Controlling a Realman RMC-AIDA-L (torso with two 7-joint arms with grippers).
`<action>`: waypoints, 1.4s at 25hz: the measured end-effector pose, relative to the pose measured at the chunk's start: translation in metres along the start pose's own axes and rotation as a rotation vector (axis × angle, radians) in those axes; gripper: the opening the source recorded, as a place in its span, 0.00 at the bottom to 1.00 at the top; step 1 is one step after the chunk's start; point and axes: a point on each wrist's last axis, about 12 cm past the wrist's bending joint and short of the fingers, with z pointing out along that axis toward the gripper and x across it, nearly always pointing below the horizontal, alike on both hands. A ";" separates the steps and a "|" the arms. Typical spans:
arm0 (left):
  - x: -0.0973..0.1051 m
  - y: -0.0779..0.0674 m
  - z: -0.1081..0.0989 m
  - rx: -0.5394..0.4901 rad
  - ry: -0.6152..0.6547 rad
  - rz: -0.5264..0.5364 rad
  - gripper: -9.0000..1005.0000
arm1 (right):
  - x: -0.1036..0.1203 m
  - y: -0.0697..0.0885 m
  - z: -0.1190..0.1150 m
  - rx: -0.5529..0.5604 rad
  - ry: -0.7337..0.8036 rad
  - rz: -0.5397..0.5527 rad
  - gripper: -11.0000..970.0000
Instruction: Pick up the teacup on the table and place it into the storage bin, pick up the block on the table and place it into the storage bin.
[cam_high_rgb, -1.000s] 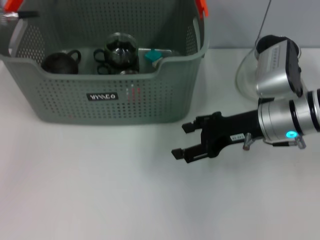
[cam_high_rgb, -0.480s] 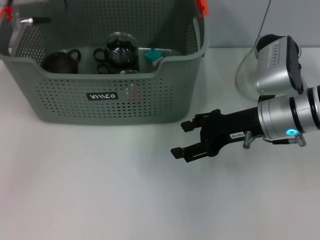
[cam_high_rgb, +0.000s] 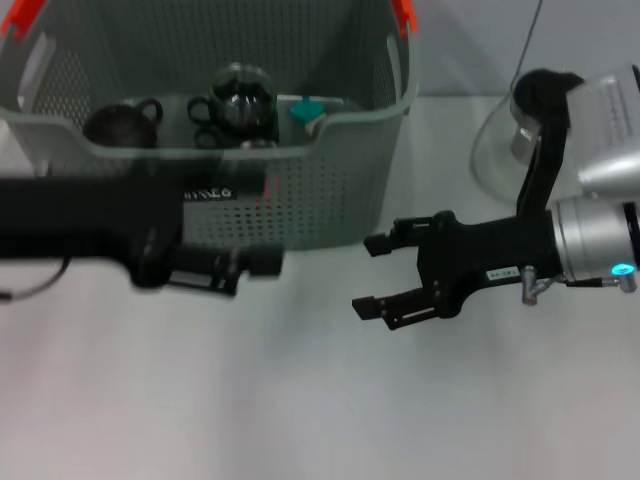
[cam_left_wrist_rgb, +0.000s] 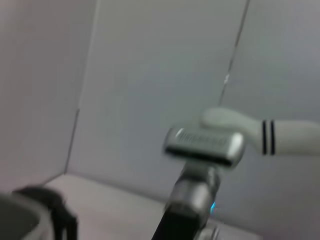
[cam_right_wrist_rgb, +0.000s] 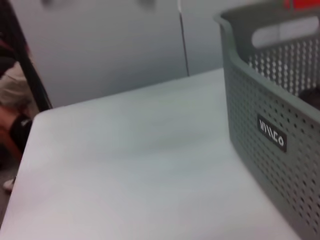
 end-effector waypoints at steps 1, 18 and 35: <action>0.009 0.000 -0.002 -0.013 0.003 -0.004 0.89 | 0.001 0.001 -0.001 -0.001 -0.013 -0.015 0.91; 0.103 0.020 0.000 -0.233 0.122 -0.108 0.95 | -0.001 0.003 0.020 -0.017 -0.037 -0.082 0.91; 0.102 0.025 0.003 -0.245 0.125 -0.105 0.95 | 0.008 0.004 0.023 -0.002 -0.021 -0.079 0.91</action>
